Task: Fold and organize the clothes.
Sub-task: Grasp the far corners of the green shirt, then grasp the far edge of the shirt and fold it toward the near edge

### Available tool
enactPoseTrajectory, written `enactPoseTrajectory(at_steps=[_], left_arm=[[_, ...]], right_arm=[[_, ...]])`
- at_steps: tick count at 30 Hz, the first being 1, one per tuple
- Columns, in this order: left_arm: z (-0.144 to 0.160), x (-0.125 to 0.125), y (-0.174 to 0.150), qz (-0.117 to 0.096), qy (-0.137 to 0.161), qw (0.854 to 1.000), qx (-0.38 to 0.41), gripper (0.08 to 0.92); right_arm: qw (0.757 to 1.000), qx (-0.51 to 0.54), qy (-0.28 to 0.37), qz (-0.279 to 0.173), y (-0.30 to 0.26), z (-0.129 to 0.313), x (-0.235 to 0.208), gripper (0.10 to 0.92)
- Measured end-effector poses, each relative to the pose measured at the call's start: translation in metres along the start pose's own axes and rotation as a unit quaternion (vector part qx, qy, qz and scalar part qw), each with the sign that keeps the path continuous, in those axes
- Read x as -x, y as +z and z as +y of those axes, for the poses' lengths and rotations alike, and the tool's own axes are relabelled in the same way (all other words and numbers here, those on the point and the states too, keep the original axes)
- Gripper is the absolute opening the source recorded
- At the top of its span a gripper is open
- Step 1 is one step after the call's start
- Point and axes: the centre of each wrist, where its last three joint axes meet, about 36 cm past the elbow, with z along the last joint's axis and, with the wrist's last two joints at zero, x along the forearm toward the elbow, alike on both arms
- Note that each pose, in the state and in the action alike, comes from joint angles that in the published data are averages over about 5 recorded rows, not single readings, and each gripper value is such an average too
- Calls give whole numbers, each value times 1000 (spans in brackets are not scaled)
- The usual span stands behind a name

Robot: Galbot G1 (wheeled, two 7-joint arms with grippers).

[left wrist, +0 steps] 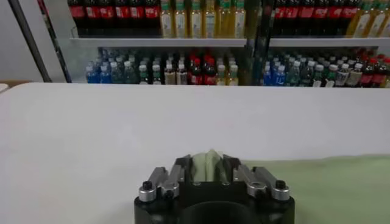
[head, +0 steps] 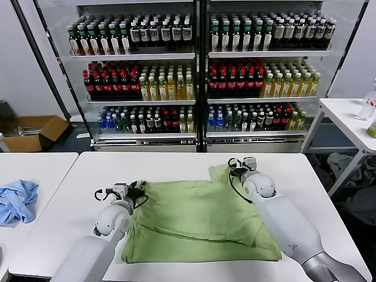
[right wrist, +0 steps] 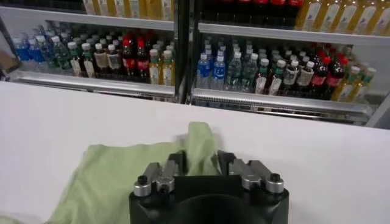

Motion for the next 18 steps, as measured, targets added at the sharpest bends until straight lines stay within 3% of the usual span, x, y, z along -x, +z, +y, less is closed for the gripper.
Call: enactPoseTrajectory(at_steps=[7, 18], left_arm=[[-1, -10, 7, -7, 14, 1000, -9, 303], [6, -37, -3, -68, 43, 996, -41, 274]], right_arm=[[1000, -2, -9, -17, -1, 1, -10, 117], [997, 8, -19, -68, -14, -6, -51, 105]])
